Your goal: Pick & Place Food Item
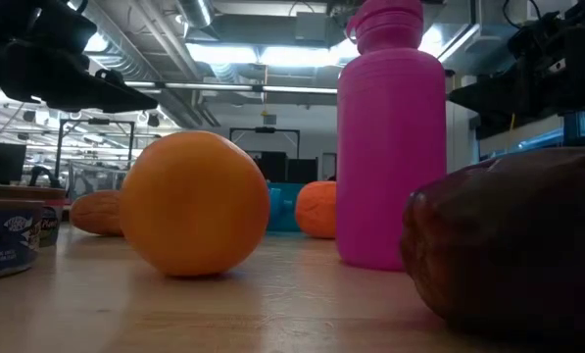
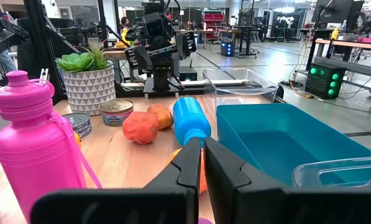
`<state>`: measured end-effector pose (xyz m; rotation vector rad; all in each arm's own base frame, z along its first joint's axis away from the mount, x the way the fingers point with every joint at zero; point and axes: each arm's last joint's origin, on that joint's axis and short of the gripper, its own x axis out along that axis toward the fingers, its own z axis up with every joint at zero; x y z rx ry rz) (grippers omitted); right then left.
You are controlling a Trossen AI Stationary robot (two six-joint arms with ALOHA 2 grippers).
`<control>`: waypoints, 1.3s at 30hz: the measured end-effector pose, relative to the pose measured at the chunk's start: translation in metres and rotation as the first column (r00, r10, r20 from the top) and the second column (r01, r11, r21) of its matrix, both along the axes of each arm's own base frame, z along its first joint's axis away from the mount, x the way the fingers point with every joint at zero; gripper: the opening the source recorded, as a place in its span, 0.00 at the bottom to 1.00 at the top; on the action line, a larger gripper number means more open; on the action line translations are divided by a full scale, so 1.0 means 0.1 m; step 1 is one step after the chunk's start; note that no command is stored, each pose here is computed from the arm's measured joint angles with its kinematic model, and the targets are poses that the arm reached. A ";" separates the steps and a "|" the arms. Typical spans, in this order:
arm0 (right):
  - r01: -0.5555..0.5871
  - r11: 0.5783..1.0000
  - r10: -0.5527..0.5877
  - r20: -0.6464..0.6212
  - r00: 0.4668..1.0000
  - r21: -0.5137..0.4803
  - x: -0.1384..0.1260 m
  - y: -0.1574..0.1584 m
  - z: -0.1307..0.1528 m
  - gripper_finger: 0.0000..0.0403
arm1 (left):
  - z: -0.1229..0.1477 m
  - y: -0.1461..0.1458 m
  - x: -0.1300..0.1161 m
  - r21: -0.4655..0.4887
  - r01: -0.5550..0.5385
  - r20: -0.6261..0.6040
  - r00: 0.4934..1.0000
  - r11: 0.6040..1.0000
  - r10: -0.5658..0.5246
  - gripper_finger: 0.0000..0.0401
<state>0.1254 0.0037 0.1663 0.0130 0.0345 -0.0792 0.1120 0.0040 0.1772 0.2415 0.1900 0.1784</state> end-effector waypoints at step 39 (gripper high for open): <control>-0.204 0.741 -0.215 0.513 0.831 0.640 -0.11 -0.06 0.47 0.06 | 0.48 0.12 -0.10 -0.749 0.008 0.513 0.640 0.662 0.572 0.82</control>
